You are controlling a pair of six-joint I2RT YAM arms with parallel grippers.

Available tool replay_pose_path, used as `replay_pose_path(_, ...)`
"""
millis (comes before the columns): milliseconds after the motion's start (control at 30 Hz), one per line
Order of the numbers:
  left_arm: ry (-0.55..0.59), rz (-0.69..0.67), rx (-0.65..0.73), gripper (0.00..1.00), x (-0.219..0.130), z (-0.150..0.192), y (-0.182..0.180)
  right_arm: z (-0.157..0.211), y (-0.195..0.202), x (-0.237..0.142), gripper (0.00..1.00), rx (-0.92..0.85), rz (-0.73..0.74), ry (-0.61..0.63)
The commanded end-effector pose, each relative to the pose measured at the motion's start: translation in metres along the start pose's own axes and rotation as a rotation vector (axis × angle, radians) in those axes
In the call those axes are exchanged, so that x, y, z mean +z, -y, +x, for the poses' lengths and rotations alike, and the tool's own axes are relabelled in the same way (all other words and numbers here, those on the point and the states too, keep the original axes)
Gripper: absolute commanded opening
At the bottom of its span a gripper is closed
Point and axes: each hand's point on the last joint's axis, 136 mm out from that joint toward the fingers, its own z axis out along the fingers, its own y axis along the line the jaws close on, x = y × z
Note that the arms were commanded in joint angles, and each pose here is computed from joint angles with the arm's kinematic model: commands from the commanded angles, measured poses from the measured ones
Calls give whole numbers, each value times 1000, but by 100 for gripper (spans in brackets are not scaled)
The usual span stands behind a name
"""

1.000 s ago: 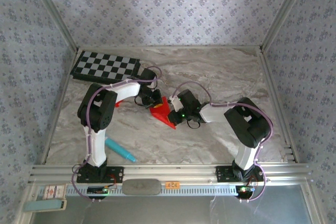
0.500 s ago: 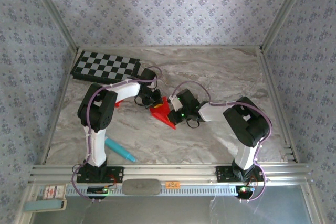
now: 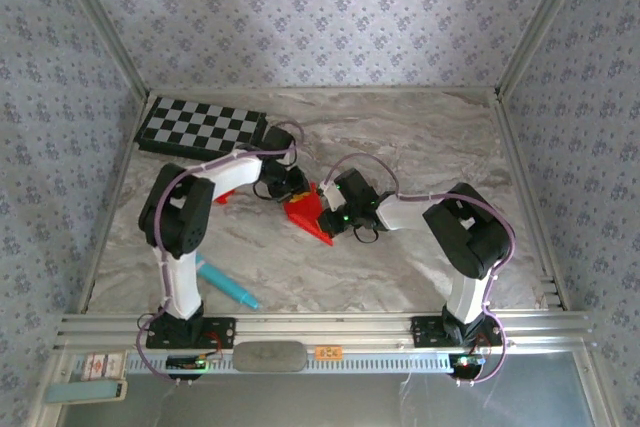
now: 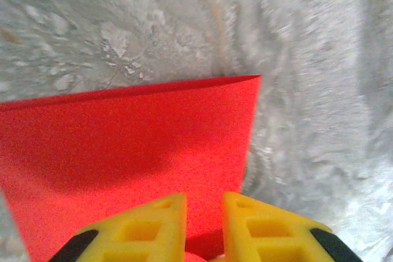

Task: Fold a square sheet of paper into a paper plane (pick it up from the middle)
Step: Third fold the triangle at the center of the table.

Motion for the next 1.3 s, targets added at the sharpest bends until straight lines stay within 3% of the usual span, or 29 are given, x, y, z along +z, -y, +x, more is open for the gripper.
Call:
replay_pose_path(0, 91, 50, -57, 24, -33, -6, 4, 23, 10, 8, 3, 22, 45, -85)
replay_pose_path(233, 72, 182, -114, 20, -37, 23, 8, 22, 11, 10, 3, 30, 45, -90)
replay_pose_path(600, 32, 259, -148, 14, -8, 56, 2, 26, 12, 13, 2, 33, 51, -107)
replay_pose_path(1267, 1, 124, -155, 12, 19, 67, -38, 26, 16, 13, 2, 37, 72, -126)
